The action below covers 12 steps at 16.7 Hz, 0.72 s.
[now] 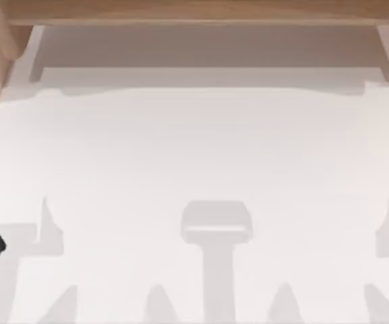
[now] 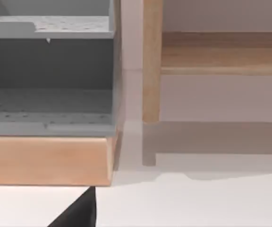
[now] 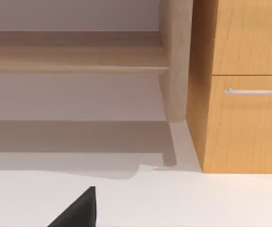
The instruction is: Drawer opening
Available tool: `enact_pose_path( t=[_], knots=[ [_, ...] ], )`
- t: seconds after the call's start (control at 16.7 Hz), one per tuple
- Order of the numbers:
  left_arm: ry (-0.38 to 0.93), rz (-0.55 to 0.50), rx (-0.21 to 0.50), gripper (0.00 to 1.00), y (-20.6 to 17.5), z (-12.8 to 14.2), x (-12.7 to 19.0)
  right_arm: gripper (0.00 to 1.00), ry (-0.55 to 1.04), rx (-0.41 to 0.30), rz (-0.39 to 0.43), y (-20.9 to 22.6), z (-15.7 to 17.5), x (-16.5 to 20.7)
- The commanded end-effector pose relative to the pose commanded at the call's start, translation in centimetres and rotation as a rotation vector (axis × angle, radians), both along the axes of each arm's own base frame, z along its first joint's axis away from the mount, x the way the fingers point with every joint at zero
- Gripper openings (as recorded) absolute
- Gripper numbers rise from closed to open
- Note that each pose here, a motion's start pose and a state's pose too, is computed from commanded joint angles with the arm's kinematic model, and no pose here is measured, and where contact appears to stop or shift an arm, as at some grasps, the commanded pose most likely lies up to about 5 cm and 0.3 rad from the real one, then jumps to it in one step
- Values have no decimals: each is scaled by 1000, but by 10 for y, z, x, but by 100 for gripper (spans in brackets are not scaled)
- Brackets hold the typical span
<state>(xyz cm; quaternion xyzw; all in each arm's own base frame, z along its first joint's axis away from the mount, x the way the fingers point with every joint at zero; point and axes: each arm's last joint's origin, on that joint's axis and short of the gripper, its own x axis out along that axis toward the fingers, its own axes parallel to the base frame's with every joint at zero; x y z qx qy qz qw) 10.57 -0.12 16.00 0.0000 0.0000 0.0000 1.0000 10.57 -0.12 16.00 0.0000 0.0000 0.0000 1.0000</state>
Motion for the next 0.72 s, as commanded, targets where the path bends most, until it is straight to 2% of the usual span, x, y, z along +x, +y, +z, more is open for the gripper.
enact_pose_path(
  t=[0.24, 0.72],
  knots=[
    [0, 0, 0, 100, 0, 0, 0, 100, -9, 5, -7, -3, 9, 0],
    [0, 0, 0, 100, 0, 0, 0, 100, -28, -10, 2, -26, 83, 23]
  ],
)
